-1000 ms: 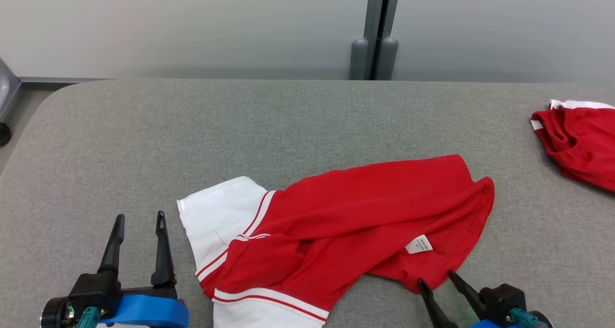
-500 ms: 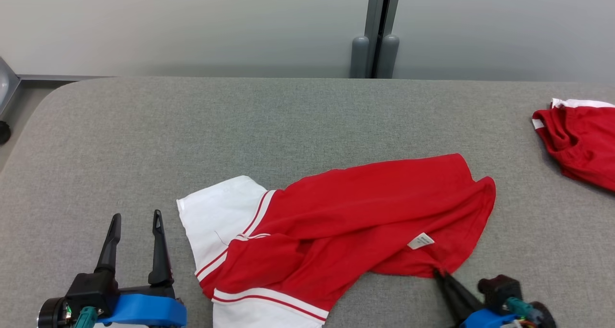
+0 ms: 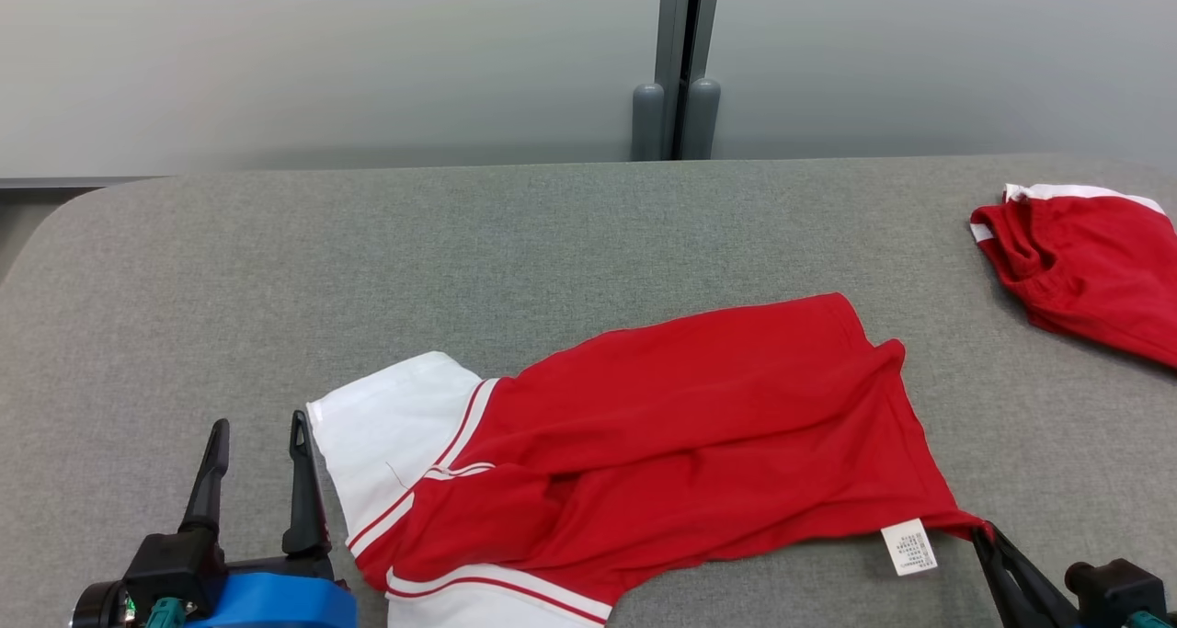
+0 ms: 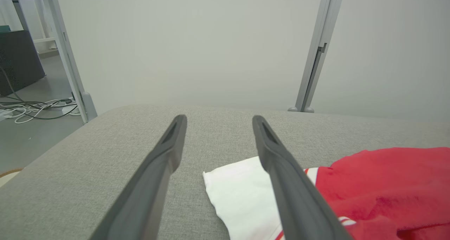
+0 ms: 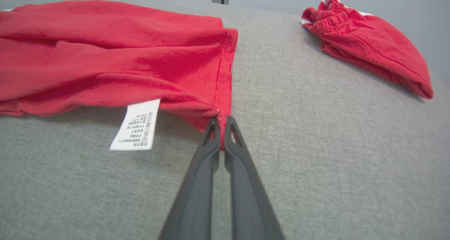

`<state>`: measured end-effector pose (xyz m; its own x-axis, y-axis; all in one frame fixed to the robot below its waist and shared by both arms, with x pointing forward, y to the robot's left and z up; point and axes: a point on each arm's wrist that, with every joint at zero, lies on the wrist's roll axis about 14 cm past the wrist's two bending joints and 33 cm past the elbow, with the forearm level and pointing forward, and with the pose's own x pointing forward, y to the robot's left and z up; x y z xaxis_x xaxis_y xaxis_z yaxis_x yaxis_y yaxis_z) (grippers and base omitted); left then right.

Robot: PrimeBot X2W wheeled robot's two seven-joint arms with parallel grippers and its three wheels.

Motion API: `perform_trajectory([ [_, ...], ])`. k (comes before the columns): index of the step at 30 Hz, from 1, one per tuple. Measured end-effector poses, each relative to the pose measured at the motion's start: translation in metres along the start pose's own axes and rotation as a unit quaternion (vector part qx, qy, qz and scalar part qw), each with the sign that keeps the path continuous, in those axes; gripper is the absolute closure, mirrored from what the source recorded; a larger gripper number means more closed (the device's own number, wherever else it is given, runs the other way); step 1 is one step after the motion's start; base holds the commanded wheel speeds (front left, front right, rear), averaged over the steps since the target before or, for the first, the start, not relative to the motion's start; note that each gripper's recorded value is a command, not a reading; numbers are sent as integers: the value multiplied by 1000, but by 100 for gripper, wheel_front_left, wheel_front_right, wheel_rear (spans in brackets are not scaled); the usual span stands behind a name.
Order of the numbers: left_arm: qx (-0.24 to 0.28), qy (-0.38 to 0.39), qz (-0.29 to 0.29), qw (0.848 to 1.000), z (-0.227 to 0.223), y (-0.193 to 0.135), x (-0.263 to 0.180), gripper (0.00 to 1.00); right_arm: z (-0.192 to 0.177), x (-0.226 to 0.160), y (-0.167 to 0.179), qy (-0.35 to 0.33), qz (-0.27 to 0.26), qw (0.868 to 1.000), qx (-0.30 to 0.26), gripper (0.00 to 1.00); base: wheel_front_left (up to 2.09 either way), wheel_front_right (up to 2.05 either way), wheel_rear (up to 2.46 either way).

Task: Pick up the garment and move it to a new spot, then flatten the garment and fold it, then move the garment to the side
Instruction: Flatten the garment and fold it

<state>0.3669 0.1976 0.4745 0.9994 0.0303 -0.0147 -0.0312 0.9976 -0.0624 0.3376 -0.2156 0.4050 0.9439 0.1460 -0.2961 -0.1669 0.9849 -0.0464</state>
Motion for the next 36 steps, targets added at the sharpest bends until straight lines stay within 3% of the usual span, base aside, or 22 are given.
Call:
perform_trajectory([
  [1,0,0,-1,1000,0,0,0,0,0,-2,2,3,4,1000,4,60,0,0,0],
  [2,0,0,-1,1000,0,0,1,0,3,-2,2,-1,6,1000,8,0,0,0,0],
  [9,3,-2,-3,1000,1,0,2,0,37,-7,-2,-53,21,998,6,0,0,0,0],
  [19,7,-3,-2,1000,3,3,-1,0,82,-2,12,-142,7,987,70,0,0,0,0],
  [27,9,14,2,1000,-8,8,-9,0,79,18,37,-141,4,985,103,0,0,0,0],
  [36,10,44,1,999,-26,9,-27,0,61,12,46,-118,-7,987,112,0,0,0,0],
])
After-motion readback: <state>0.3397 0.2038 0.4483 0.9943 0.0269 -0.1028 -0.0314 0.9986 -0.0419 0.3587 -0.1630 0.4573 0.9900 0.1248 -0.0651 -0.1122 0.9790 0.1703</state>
